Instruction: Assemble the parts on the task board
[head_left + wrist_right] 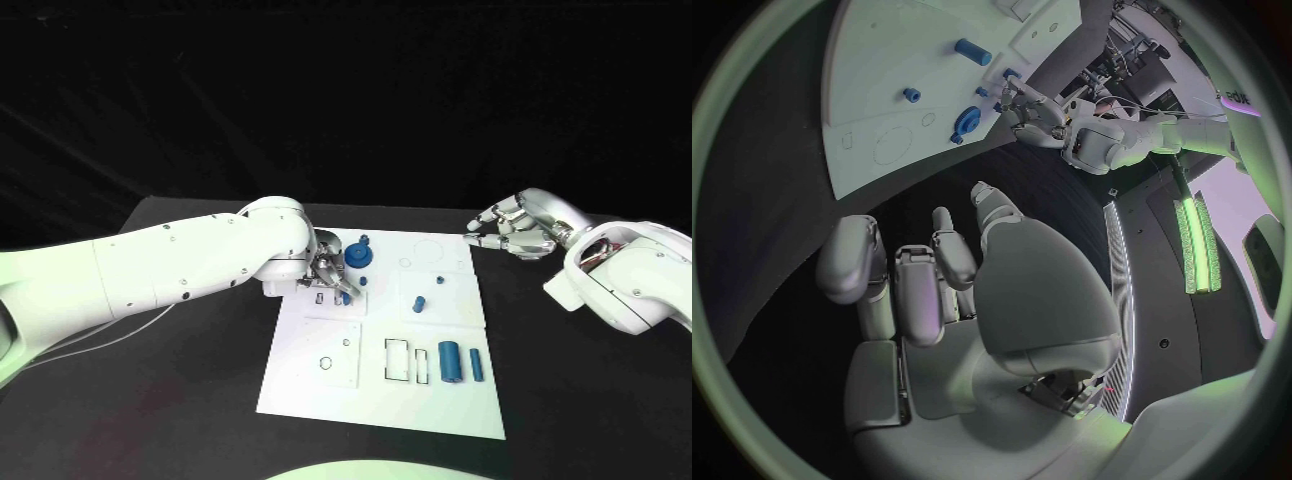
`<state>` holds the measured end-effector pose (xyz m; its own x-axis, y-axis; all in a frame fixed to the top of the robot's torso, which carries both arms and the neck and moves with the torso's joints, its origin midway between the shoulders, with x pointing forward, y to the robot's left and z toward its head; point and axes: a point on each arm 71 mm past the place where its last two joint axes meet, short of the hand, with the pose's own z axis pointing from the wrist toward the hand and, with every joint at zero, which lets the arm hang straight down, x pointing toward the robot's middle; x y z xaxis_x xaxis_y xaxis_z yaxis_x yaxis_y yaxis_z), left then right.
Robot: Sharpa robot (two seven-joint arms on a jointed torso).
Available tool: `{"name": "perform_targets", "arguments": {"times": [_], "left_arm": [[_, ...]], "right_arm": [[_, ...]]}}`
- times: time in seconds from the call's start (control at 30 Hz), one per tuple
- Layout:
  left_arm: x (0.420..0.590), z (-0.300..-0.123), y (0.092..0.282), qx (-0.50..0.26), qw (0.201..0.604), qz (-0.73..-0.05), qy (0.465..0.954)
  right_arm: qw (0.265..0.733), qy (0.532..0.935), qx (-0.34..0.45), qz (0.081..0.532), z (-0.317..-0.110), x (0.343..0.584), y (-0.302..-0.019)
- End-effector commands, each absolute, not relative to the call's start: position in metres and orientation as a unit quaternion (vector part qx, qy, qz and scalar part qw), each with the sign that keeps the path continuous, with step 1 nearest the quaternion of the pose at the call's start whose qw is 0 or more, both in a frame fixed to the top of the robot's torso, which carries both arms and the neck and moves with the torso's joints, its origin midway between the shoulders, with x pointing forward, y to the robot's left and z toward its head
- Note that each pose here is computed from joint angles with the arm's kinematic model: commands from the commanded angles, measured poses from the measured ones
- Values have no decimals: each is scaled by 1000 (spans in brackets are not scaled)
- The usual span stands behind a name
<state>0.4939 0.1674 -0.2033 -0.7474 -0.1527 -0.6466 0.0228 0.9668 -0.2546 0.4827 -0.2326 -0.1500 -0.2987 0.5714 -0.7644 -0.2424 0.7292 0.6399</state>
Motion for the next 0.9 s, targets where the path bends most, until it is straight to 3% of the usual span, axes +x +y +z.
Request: {"name": "perform_targets", "arguments": {"times": [0.03,0.9], "left_arm": [[493,-204,165,-33,342,-130,930],[486,-202,171,-86,325,-168,927]], "right_arm": [[583,725,110,348,-150,482,-232],[586,724,112,346,-149,483,-234]]}}
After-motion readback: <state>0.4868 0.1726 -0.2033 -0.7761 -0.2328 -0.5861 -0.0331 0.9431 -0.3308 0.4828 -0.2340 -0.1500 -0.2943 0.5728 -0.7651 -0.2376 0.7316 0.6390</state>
